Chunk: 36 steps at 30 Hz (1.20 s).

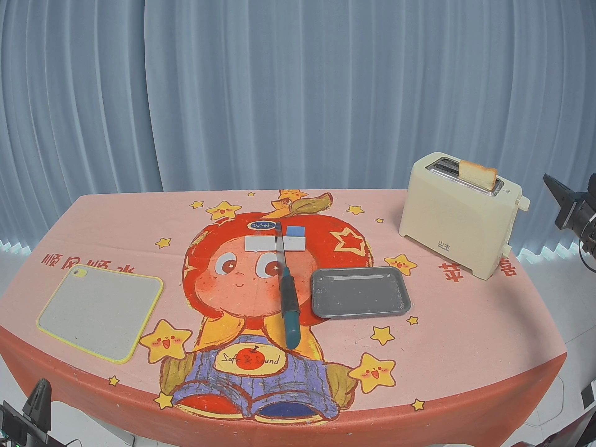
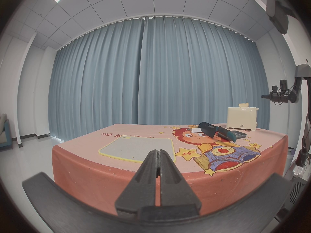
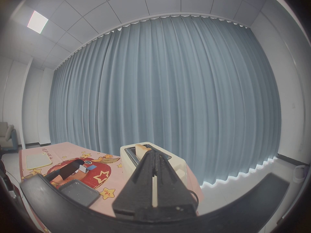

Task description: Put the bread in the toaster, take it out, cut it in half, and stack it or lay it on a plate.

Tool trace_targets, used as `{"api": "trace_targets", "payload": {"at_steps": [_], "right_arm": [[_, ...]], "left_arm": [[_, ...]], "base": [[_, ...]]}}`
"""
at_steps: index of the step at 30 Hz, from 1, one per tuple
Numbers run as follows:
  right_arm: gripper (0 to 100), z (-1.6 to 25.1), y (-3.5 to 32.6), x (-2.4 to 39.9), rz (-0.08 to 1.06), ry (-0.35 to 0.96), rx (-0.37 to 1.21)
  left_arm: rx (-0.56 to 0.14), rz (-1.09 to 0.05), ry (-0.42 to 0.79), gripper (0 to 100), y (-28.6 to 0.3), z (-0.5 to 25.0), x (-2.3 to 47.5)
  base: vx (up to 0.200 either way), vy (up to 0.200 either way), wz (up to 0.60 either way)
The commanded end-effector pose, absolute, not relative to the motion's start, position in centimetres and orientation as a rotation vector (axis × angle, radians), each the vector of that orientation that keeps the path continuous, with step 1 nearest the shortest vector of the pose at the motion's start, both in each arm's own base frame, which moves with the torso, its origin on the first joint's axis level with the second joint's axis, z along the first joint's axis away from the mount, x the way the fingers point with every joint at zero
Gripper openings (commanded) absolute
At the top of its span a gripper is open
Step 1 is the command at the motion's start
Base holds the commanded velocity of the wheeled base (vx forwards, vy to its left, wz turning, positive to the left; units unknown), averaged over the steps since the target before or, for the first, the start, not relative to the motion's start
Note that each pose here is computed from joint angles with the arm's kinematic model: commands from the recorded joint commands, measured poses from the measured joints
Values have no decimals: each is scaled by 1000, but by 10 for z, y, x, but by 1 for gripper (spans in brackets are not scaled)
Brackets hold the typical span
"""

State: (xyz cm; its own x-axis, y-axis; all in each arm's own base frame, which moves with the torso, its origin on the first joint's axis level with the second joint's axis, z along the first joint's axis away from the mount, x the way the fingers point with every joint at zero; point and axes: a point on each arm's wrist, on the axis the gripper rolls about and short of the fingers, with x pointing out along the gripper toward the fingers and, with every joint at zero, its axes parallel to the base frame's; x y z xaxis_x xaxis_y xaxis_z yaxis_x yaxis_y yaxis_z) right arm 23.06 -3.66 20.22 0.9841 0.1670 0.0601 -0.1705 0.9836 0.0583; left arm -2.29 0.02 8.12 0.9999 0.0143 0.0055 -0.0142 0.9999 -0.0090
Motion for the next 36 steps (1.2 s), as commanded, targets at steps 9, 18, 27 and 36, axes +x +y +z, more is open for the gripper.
{"api": "trace_targets", "payload": {"at_steps": [9,18,27,36], "right_arm": [[0,178,-48,248,160,39,96],[0,160,-60,261,185,104,143],[0,153,-63,268,179,125,150],[0,146,-64,269,178,149,155]], "left_arm": [[-9,15,6,0,0,76,-22],[-9,15,6,0,0,76,-22],[-9,15,6,0,0,76,-22],[-9,15,6,0,0,76,-22]], "base": [[0,0,0],[0,0,0],[0,0,0],[0,0,0]]}}
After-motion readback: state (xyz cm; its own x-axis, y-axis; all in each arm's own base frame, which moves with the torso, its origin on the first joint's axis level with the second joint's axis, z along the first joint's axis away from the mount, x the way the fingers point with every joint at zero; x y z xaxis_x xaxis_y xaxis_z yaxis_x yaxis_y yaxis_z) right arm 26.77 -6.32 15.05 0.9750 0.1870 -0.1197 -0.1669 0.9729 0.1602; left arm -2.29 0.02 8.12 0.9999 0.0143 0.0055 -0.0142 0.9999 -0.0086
